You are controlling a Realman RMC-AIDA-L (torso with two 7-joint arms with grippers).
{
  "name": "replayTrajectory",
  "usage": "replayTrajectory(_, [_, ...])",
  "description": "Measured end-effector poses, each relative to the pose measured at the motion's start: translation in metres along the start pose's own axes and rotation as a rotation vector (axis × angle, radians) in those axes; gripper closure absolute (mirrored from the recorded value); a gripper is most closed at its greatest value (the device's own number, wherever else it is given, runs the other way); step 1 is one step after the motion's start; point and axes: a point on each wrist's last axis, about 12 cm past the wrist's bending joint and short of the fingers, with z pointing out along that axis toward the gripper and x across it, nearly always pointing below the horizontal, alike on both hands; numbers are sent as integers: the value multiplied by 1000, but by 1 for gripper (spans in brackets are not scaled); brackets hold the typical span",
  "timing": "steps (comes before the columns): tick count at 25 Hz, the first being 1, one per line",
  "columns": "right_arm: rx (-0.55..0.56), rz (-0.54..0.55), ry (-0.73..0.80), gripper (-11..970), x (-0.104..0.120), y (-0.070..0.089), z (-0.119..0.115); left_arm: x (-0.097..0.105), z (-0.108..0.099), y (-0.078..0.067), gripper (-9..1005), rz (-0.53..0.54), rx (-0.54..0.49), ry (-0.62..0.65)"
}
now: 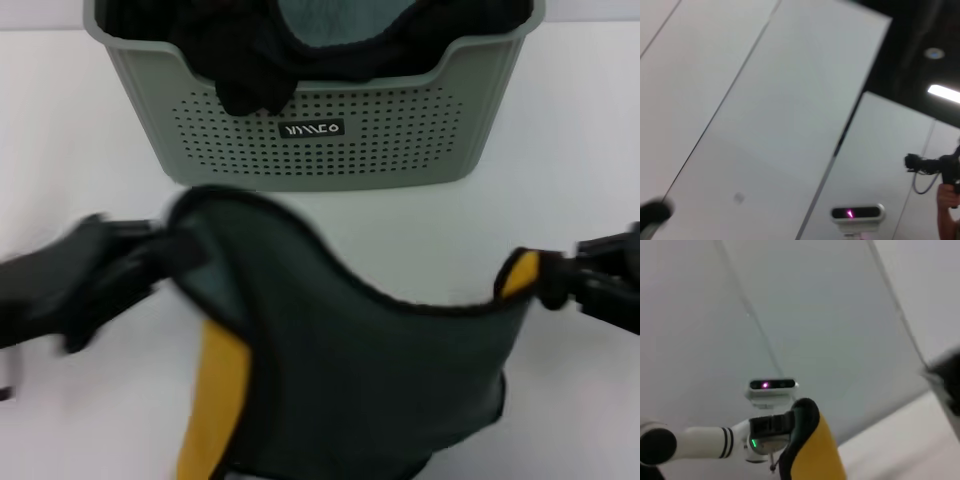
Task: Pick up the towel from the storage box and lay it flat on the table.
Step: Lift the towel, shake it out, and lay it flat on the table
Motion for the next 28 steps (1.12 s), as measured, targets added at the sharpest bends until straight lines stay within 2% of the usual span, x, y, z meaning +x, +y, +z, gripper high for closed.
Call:
replayTrajectory(1, [4,29,5,831,5,-8,2,5,4,8,980,-11,-7,20])
replayTrajectory(2, [8,64,8,830,12,-23,4,13,10,18,980,-20,-26,53])
replayTrajectory(6, [88,126,0,828,32,-64,10,36,24,39,979,-16,-147,121])
replayTrajectory(12, [266,80,44,825,39,-99,27,31,22,60,978,63,-300,170])
replayTrajectory(15, [317,54,67,823,35,-110,37,26,20,70,977,114,-366,206])
replayTrajectory(19, [370,24,112,821,30,-124,53,21,20,81,977,195,-416,314])
replayTrajectory(23, [391,-4,147,819,24,-130,65,10,17,86,976,234,-430,398])
replayTrajectory(28, [400,-28,154,816,17,-135,73,-18,5,86,975,236,-466,472])
